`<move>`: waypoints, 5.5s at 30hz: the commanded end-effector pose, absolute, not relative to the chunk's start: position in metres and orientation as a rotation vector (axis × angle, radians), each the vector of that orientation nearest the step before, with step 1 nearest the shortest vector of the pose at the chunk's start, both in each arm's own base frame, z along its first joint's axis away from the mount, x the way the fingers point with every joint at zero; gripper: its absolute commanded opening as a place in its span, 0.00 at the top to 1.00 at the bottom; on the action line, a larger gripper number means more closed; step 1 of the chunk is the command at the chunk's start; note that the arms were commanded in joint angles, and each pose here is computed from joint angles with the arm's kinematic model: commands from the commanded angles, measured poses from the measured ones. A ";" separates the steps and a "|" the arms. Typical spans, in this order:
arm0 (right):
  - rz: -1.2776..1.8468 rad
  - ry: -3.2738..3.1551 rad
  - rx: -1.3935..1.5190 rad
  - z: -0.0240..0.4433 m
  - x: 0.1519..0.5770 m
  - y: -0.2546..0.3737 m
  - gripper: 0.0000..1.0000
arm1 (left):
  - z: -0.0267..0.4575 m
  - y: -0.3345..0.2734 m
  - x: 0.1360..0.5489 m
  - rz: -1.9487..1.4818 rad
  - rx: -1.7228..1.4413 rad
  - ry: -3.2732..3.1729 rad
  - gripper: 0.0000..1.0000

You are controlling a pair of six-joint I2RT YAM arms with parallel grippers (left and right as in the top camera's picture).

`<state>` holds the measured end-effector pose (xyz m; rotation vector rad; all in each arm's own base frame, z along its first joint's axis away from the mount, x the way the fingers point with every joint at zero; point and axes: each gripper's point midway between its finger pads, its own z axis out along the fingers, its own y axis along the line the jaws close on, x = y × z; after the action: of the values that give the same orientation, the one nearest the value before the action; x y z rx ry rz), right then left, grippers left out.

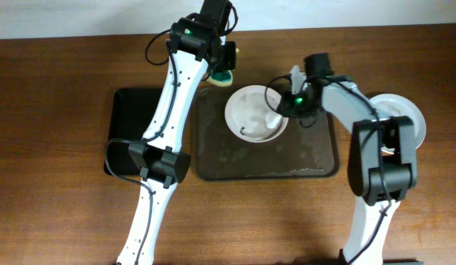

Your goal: Clean dirty plates on tray and stack at the side

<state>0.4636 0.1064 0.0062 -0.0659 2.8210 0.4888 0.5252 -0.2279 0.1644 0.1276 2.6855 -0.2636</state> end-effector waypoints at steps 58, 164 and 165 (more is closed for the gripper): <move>0.296 2.698 -0.147 0.063 0.416 0.094 0.52 | 0.174 -0.207 0.517 -0.243 0.110 2.716 1.00; -1.000 1.878 0.134 0.275 0.333 0.072 0.96 | 0.139 -0.236 0.504 -0.177 0.392 2.764 1.00; -0.895 2.045 0.149 0.247 0.338 0.069 0.96 | 0.139 -0.236 0.504 -0.177 0.392 2.764 1.00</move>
<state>0.3332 0.0769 0.2752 0.0678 1.8518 -1.0719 0.5027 -0.2376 0.1294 0.4154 2.7840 -0.1812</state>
